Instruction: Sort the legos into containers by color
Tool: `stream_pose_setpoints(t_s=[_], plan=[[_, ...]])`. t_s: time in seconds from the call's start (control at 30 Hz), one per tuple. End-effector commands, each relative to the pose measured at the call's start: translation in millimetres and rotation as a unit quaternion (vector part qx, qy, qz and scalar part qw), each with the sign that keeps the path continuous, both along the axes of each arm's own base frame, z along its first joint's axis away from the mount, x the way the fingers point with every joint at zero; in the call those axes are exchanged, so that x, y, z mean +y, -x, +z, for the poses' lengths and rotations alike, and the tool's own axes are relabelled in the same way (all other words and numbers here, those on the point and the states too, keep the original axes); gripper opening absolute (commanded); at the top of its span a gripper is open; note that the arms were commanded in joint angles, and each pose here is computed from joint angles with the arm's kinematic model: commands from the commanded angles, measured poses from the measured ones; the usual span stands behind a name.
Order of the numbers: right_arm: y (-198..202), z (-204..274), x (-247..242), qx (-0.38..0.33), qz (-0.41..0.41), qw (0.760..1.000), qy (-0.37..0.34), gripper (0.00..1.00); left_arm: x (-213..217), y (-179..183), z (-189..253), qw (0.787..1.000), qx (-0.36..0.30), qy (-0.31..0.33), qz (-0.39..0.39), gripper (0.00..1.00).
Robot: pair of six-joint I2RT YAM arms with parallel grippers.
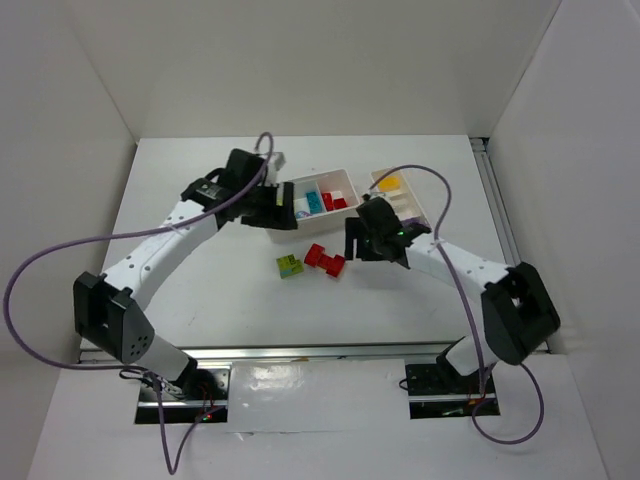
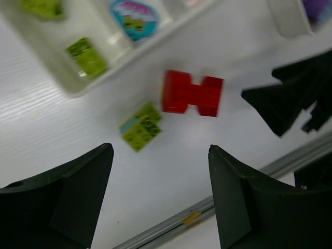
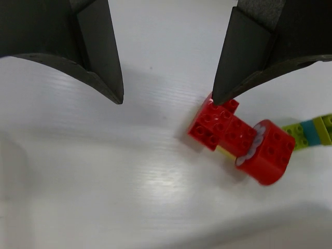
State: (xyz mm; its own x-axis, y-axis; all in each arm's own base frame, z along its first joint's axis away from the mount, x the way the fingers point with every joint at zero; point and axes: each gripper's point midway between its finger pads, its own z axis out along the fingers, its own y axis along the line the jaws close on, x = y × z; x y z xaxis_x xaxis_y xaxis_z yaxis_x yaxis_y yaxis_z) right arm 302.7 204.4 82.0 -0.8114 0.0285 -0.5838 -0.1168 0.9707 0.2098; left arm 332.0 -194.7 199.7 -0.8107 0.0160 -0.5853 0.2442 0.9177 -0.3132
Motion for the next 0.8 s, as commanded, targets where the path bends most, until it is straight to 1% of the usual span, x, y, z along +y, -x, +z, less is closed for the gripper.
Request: stream_pose_setpoints(t_s=[0.0,0.03,0.07,0.1,0.13,0.17,0.2,0.23,0.27,0.3,0.37,0.47,0.57,0.6,0.77], plan=[[-19,42,-38,-0.065,-0.114,0.991,-0.028,0.76,-52,17,0,0.994,-0.013,-0.022,-0.105,0.84],[-18,42,-49,-0.067,-0.135,0.988,-0.02,0.76,-71,24,-2,0.991,-0.014,-0.027,-0.128,0.84],[-17,47,-61,-0.075,-0.151,0.986,-0.009,0.76,-80,24,-19,0.991,0.007,-0.037,-0.129,0.84],[-18,50,-70,-0.078,-0.17,0.982,-0.007,0.76,-87,25,-28,0.99,0.016,-0.043,-0.137,0.86],[-18,49,-76,-0.076,-0.177,0.981,0.0,0.76,-92,22,-36,0.99,0.022,-0.052,-0.13,0.86],[-16,53,-78,-0.082,-0.178,0.981,-0.004,0.76,-101,23,-39,0.989,0.027,-0.056,-0.131,0.88],[-14,50,-85,-0.075,-0.186,0.98,0.005,0.76,-101,20,-58,0.988,0.046,-0.075,-0.128,0.89],[-15,54,-90,-0.082,-0.194,0.977,0.006,0.76,-105,19,-64,0.988,0.05,-0.082,-0.123,0.89],[-14,53,-90,-0.078,-0.198,0.977,0.005,0.76,-104,11,-66,0.989,0.044,-0.094,-0.108,0.89],[-14,57,-93,-0.082,-0.203,0.976,0.002,0.76,-103,15,-76,0.987,0.055,-0.108,-0.11,0.89],[-13,56,-97,-0.08,-0.206,0.975,-0.001,0.76,-100,12,-90,0.984,0.059,-0.135,-0.102,0.89],[-14,55,-98,-0.078,-0.207,0.975,-0.003,0.76,-96,9,-104,0.98,0.066,-0.156,-0.101,0.89],[-15,51,-95,-0.072,-0.204,0.976,-0.004,0.76,-94,8,-112,0.978,0.069,-0.167,-0.103,0.85],[-15,47,-95,-0.068,-0.204,0.977,-0.001,0.76,-94,8,-118,0.977,0.075,-0.171,-0.104,0.82],[-17,45,-95,-0.068,-0.201,0.977,0.003,0.76,-93,7,-128,0.977,0.075,-0.175,-0.096,0.78]])
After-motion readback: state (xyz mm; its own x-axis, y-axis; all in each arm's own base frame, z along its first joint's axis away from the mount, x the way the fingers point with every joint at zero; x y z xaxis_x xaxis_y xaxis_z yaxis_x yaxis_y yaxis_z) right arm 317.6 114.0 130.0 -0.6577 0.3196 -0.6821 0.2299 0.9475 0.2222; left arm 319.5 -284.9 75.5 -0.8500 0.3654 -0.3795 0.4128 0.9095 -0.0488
